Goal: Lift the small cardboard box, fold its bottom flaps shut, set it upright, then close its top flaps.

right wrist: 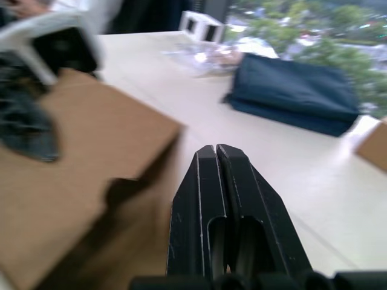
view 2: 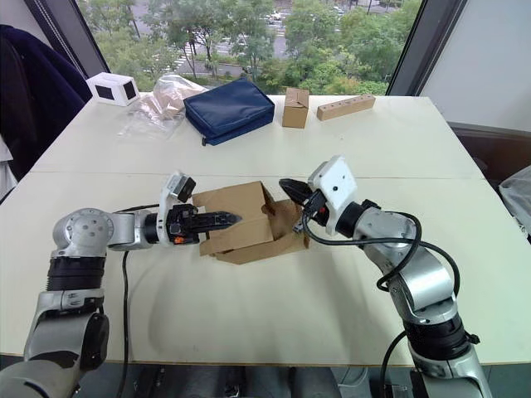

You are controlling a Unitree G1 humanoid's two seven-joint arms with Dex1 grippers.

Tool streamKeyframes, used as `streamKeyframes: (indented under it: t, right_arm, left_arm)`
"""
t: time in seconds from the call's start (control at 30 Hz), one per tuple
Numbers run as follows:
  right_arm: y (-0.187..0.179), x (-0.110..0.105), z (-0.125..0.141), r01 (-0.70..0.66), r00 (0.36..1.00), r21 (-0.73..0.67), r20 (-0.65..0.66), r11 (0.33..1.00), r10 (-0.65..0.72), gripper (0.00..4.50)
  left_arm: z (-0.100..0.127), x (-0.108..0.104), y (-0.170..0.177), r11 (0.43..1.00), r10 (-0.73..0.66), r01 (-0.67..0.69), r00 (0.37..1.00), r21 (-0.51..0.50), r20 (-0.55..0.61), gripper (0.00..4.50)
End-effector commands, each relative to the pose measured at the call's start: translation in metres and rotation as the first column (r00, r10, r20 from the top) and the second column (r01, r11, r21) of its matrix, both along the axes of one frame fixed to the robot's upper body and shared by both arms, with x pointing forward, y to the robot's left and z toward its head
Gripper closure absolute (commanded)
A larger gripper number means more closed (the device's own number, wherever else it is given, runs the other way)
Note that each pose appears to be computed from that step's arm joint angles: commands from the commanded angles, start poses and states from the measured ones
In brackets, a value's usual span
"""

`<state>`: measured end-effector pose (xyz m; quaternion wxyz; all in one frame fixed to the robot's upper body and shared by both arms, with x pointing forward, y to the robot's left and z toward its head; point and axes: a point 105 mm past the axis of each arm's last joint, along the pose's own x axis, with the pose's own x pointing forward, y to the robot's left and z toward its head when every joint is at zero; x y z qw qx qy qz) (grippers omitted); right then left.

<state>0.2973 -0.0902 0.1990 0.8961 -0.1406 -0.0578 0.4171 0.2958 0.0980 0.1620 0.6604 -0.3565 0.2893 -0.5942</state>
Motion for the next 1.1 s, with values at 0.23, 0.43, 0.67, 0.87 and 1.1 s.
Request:
streamKeyframes:
  t: [0.23,0.43,0.67,0.87,1.1]
  right_arm:
    - [0.011,-0.003,-0.005,-0.054,0.998,-0.045,0.030,0.997,0.056,4.50]
    - [0.012,-0.003,0.003,-0.059,0.997,-0.020,0.049,0.998,0.060,4.50]
    - [-0.013,-0.010,0.022,-0.032,0.999,0.057,0.032,0.998,0.030,4.50]
    - [-0.030,-0.003,0.017,0.020,1.000,0.039,0.009,0.999,-0.020,4.50]
    - [-0.008,0.001,-0.011,-0.048,0.998,0.004,-0.041,0.999,0.048,4.50]
  left_arm:
    - [0.015,-0.008,-0.004,0.998,-0.052,0.053,0.997,-0.028,0.048,4.43]
    - [0.016,-0.011,-0.004,0.998,-0.056,0.058,0.997,-0.029,0.050,4.43]
    - [0.016,-0.010,0.002,0.999,-0.037,0.038,0.998,-0.023,0.049,4.43]
    - [0.015,-0.011,0.003,0.999,-0.040,0.041,0.998,-0.025,0.047,4.43]
    - [0.014,-0.011,0.001,0.998,-0.048,0.050,0.998,-0.037,0.048,4.43]
